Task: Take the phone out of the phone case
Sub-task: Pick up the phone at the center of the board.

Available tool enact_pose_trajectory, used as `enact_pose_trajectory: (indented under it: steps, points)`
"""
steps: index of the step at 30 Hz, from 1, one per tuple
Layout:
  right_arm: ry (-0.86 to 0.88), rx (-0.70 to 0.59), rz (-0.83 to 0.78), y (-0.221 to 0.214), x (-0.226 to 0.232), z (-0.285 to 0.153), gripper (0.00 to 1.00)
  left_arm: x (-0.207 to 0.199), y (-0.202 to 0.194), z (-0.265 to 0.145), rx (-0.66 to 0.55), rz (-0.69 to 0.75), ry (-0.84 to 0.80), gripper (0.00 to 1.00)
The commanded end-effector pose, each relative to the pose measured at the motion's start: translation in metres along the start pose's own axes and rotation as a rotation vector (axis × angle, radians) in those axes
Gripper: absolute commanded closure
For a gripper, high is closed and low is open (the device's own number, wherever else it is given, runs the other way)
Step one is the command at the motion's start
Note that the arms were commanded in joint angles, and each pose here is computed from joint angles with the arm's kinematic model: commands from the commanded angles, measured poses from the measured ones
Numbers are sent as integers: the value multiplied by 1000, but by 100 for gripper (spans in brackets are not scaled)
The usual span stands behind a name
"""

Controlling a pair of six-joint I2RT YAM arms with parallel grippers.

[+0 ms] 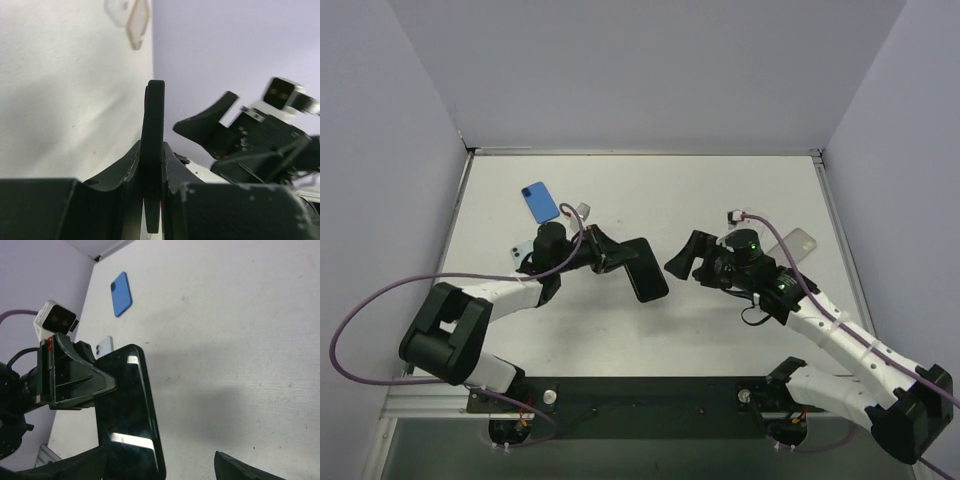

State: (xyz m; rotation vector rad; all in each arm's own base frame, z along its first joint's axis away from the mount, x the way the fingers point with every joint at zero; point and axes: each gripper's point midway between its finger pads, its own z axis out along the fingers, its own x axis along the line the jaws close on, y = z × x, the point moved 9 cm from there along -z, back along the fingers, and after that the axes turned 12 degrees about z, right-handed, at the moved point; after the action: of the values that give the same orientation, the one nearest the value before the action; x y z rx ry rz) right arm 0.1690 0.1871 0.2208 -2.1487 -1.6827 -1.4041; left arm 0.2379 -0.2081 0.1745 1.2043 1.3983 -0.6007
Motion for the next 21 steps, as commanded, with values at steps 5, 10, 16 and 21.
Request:
enact_pose_trajectory:
  steps: [5, 10, 16, 21]
  points:
    - [333, 30, 181, 21, 26, -26, 44, -93, 34, -23, -168, 146, -374, 100]
    - [448, 47, 232, 26, 35, -35, 56, -111, 47, -37, -239, 164, -439, 100]
    - [585, 70, 288, 27, 33, -36, 67, -136, 52, -51, -275, 196, -479, 100]
    - [595, 60, 280, 28, 35, -39, 67, -149, 54, -60, -288, 215, -509, 100]
